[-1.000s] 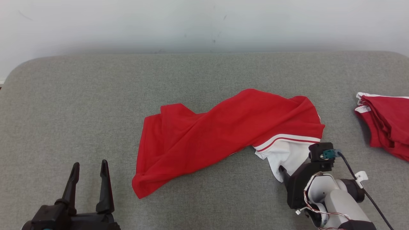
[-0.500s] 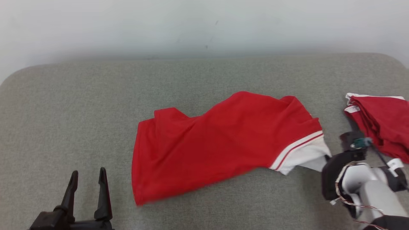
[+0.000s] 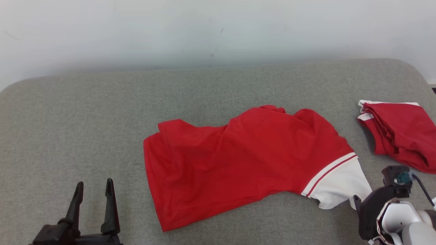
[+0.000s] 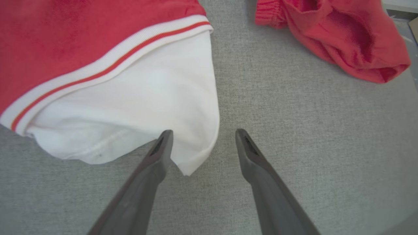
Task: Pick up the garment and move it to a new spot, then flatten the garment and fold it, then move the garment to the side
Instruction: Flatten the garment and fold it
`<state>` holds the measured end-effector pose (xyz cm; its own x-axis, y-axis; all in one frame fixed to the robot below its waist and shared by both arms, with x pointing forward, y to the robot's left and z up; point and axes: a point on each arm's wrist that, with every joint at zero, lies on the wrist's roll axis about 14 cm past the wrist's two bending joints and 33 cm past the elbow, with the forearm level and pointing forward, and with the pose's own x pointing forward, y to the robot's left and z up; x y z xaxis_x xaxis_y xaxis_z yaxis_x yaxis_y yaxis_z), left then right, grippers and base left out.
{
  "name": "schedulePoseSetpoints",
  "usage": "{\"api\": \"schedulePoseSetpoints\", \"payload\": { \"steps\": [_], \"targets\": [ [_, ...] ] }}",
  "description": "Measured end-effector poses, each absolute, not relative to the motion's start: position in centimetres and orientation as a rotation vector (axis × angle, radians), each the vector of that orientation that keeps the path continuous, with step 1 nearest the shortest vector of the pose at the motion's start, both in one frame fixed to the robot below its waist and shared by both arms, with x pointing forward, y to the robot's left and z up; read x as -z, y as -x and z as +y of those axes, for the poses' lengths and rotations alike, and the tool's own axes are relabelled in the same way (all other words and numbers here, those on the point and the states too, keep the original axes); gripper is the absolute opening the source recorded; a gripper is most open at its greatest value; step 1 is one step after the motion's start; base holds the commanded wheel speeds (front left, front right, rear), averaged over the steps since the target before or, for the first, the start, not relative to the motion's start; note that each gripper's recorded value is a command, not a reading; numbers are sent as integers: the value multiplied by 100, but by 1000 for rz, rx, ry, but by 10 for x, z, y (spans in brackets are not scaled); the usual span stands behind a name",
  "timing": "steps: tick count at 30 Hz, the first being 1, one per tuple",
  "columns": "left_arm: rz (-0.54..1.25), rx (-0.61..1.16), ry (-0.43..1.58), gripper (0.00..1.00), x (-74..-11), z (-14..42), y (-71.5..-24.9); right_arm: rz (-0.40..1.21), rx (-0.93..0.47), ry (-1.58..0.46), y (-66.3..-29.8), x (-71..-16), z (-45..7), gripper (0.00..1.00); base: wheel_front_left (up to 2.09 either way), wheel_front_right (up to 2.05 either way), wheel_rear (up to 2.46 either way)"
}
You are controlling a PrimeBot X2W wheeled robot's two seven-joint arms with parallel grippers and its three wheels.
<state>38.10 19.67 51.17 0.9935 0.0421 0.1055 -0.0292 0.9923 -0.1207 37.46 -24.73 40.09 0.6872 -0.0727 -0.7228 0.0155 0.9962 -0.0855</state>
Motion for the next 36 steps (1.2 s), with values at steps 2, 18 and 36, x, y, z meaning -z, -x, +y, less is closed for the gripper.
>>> {"api": "schedulePoseSetpoints", "payload": {
  "steps": [2, 18, 36],
  "targets": [
    [-112, -33, 114, 100, -513, 197, -379, 771, 54, 52, -373, -404, -244, 100, 0, 0, 0],
    [-160, -25, 108, 100, -531, 195, -371, 65, 21, -20, -377, -506, -214, 100, 0, 0, 0],
    [-110, -8, 115, 100, -516, 186, -366, -101, -124, 3, -384, -533, -183, 100, 0, 0, 0]
  ]
}}
